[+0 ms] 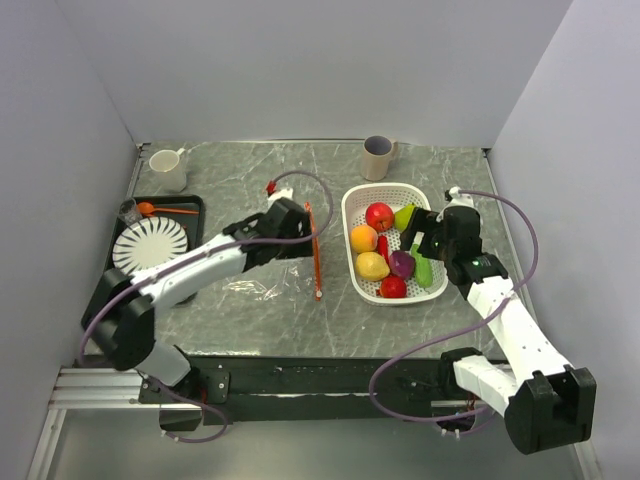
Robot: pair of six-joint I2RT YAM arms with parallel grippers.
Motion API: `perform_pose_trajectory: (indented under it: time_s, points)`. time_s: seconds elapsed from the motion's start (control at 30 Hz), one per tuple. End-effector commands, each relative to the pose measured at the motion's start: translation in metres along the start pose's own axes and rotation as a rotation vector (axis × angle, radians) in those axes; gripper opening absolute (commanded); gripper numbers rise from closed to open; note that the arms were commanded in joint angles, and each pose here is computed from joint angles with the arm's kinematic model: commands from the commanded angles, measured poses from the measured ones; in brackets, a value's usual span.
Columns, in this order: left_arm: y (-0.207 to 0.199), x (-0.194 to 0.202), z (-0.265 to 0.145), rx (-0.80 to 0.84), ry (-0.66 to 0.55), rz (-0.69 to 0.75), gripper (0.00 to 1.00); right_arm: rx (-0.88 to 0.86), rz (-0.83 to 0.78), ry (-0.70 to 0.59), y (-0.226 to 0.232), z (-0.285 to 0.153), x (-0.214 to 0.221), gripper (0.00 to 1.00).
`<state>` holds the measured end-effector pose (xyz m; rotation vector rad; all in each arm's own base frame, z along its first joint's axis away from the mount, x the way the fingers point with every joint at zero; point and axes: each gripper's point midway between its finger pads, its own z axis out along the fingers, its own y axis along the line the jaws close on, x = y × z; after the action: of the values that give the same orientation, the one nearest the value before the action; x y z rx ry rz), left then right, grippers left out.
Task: Place the food in the zip-top bag and seal the zipper
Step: Pick up the zipper food storage bag at the center of the board.
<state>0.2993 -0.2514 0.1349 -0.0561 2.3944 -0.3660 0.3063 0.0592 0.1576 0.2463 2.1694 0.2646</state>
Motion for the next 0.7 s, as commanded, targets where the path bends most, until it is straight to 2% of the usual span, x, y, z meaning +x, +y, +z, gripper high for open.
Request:
perform_pose_trajectory:
  time_s: [0.0,0.1,0.27,0.4,0.67]
  points:
    - [-0.019,-0.031,0.015,-0.035,-0.054,-0.018,0.71,-0.018,-0.008,-0.039,0.007,-0.004,-0.021,1.00]
    - [-0.026,-0.030,0.031,-0.050,-0.034,0.007,0.72,-0.017,-0.008,-0.035,0.007,-0.004,-0.020,1.00]
    - [-0.031,-0.026,0.046,-0.072,-0.004,0.015,0.65,-0.021,-0.009,-0.045,0.008,-0.005,-0.023,1.00]
    - [-0.037,-0.025,0.055,-0.068,0.010,0.022,0.68,-0.018,-0.007,-0.041,0.007,-0.004,-0.023,1.00]
    - [-0.034,-0.011,0.074,-0.113,0.070,0.047,0.62,-0.033,-0.001,-0.017,0.010,0.000,-0.017,1.00]
